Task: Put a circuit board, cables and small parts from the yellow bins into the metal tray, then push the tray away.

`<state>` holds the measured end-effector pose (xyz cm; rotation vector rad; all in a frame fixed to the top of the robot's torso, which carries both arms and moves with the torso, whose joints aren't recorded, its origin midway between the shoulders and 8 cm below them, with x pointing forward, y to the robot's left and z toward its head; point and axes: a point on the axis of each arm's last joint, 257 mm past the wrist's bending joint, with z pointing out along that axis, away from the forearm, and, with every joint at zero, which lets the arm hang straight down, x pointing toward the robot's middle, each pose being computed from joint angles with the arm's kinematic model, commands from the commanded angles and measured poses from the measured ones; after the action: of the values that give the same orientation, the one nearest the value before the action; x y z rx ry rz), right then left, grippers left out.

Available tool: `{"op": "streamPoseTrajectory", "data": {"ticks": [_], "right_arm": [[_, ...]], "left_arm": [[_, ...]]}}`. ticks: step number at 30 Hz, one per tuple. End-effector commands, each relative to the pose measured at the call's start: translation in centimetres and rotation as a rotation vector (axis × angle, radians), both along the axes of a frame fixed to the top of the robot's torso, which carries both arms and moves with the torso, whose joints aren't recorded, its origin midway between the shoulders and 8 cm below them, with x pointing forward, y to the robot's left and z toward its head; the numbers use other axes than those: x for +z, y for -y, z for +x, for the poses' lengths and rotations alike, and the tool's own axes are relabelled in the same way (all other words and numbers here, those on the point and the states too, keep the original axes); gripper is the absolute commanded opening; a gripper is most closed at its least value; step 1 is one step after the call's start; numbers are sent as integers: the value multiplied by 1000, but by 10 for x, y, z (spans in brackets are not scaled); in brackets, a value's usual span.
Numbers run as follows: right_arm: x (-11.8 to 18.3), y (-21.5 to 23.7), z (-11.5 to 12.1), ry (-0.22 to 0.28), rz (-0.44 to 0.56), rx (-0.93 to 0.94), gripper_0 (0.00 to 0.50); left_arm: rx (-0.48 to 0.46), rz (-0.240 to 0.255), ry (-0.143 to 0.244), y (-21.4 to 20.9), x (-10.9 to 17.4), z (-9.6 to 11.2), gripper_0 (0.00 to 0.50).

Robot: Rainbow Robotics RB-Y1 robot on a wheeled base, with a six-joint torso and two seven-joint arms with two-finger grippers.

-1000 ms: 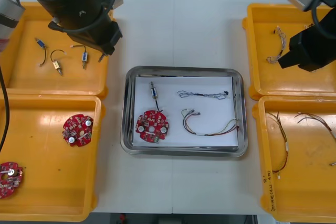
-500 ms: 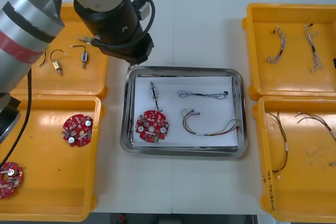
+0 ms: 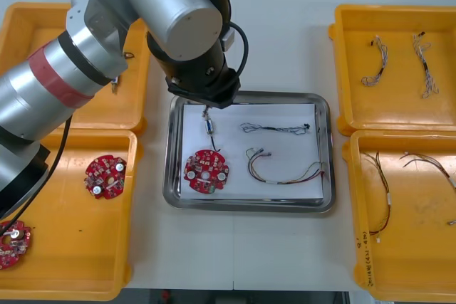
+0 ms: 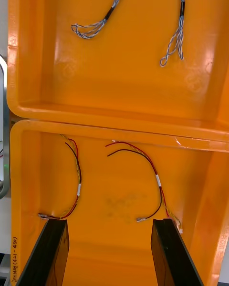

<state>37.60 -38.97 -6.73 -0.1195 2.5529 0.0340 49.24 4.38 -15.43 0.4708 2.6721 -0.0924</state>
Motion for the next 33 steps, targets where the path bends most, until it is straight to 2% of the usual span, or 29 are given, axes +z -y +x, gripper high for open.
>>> {"op": "streamPoseTrajectory", "data": {"ticks": [1,4,10,20,33], "right_arm": [[5,23,-11,5,-48,-52,500],[-7,30,-19,-20,-38,-73,500],[-13,42,-18,-11,-52,-120,500],[-24,42,-16,-11,-27,-149,500],[-28,39,-17,-18,-18,-142,500]], "left_arm": [[12,-46,44,33,14,5,0],[16,-55,38,39,3,10,2],[28,-87,47,51,-15,19,0],[30,-34,50,41,-39,25,1],[54,-25,35,35,-48,26,0]]}}
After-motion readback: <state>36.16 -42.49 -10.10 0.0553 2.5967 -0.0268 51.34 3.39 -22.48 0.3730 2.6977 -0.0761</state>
